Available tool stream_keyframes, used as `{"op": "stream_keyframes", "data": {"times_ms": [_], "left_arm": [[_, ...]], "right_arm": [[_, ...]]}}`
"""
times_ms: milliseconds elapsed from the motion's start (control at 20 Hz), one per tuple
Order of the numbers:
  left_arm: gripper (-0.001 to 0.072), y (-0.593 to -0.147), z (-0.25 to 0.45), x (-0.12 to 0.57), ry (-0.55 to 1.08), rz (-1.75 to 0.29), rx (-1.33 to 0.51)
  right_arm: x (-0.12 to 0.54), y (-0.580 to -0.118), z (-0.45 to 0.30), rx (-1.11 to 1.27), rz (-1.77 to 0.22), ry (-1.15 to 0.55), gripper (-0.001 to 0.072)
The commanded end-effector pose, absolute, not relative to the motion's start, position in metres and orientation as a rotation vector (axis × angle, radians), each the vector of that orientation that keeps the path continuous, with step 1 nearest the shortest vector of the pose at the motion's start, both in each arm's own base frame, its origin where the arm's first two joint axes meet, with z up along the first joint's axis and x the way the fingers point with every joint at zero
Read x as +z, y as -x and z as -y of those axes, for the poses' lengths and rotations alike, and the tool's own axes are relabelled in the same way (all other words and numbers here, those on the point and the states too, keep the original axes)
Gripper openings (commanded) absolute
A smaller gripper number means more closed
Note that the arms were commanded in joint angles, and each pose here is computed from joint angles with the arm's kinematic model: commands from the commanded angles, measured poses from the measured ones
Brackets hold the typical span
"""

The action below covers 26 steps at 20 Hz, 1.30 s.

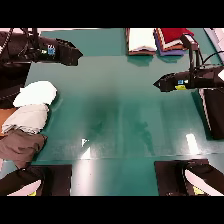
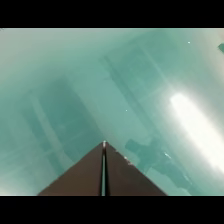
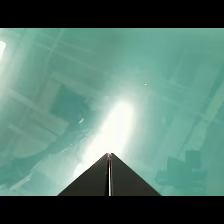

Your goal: Fold the shirts.

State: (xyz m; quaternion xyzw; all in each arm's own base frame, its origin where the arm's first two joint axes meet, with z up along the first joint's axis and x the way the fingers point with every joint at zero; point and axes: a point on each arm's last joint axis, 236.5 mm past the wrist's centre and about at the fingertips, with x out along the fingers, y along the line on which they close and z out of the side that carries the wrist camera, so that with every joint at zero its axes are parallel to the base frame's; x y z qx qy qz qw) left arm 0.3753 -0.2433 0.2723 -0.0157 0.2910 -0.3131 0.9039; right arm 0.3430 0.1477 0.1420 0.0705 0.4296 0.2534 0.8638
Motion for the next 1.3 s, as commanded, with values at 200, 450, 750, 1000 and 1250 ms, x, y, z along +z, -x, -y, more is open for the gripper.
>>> {"op": "stream_keyframes", "data": {"times_ms": [200, 450, 750, 1000, 1250], "left_arm": [[0.0025, -0.375, 0.243, 0.272, 0.032, -0.601, -0.647], [0.0025, -0.376, 0.244, 0.274, 0.034, -0.594, -0.647], [0.0068, -0.401, 0.226, 0.290, -0.022, -0.478, -0.565], [0.0683, -0.457, 0.077, 0.217, -0.072, -0.700, -0.073], [0.0684, -0.472, -0.008, 0.085, -0.038, -1.052, 0.115]], "right_arm": [[0.142, -0.343, -0.148, 0.533, -0.901, -0.149, 0.0018], [0.142, -0.343, -0.148, 0.533, -0.902, -0.148, 0.0018], [0.142, -0.343, -0.148, 0.533, -0.901, -0.148, 0.0018], [0.143, -0.345, -0.148, 0.529, -0.891, -0.150, 0.0018], [0.143, -0.345, -0.148, 0.529, -0.891, -0.150, 0.0018]]}}
